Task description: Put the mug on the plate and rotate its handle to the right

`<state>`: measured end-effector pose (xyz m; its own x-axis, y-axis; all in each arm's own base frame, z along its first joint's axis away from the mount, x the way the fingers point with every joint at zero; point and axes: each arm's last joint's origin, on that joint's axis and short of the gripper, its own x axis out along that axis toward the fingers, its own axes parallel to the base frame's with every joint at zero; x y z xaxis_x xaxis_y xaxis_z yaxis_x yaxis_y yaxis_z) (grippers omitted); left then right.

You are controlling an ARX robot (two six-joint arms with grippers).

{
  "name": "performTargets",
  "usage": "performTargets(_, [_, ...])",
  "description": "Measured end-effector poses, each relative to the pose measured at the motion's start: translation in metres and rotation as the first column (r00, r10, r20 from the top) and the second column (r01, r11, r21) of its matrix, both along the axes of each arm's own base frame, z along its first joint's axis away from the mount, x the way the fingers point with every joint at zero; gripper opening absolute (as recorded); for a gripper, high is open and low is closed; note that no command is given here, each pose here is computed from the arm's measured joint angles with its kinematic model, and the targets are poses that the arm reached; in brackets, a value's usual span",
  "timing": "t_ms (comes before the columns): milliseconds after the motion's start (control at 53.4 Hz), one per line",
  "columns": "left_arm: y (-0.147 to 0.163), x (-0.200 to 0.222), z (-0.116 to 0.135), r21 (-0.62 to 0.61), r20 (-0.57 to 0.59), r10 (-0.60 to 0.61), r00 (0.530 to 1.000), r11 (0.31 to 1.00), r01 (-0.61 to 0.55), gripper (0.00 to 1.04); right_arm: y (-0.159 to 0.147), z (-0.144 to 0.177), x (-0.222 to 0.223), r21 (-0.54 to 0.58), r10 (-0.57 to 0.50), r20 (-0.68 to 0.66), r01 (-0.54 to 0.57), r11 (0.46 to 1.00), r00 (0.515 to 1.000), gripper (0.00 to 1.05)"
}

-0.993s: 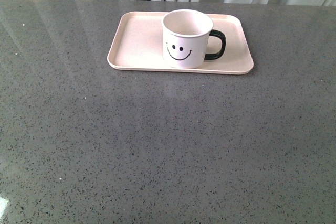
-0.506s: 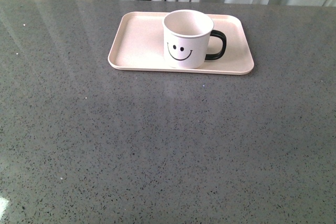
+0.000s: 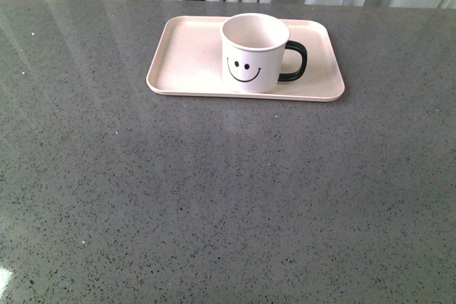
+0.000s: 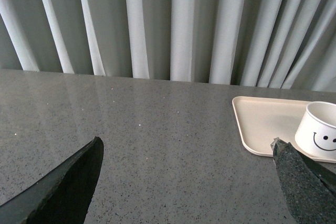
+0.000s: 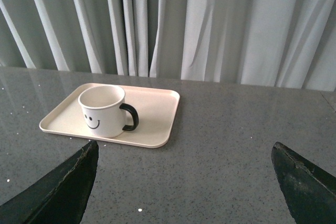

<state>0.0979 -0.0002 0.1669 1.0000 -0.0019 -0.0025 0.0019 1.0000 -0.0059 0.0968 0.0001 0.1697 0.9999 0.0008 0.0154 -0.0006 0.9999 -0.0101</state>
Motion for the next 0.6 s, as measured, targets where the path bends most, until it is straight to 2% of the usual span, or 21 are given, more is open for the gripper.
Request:
performTargets(19, [0.000,0.000,0.000,0.000,0.000,0.000,1.000,1.000,0.000,0.96,0.000,0.000,0.000,0.000,0.000,0.000,0.000,1.000,1.000,0.96])
performTargets(56, [0.000,0.000,0.000,0.000,0.000,0.000,1.000,1.000,0.000,0.96,0.000,0.000,0.001,-0.011,0.048,-0.104,-0.049,0.999,0.993,0.96])
performTargets(94, [0.000,0.000,0.000,0.000,-0.001,0.000,1.000,1.000,0.000,0.96,-0.002,0.003,0.005,-0.001,0.093,-0.318,-0.099,0.995,0.944,0.96])
performTargets(150, [0.000,0.000,0.000,0.000,0.000,0.000,1.000,1.000,0.000,0.96,-0.007,0.016,0.025,-0.026,0.073,-0.442,-0.094,0.995,0.894,0.96])
performTargets(244, [0.000,0.000,0.000,0.000,0.000,-0.001,1.000,1.000,0.001,0.96,-0.015,0.044,0.073,-0.060,0.054,-0.445,-0.090,0.994,0.894,0.96])
performTargets(356, [0.000,0.000,0.000,0.000,0.000,0.000,1.000,1.000,0.000,0.96,-0.017,0.054,0.116,-0.070,0.041,-0.477,-0.084,0.994,0.878,0.96])
performTargets(600, [0.000,0.000,0.000,0.000,0.000,0.000,1.000,1.000,0.000,0.96,0.005,0.045,0.242,-0.045,0.087,-0.675,-0.159,0.986,0.733,0.96])
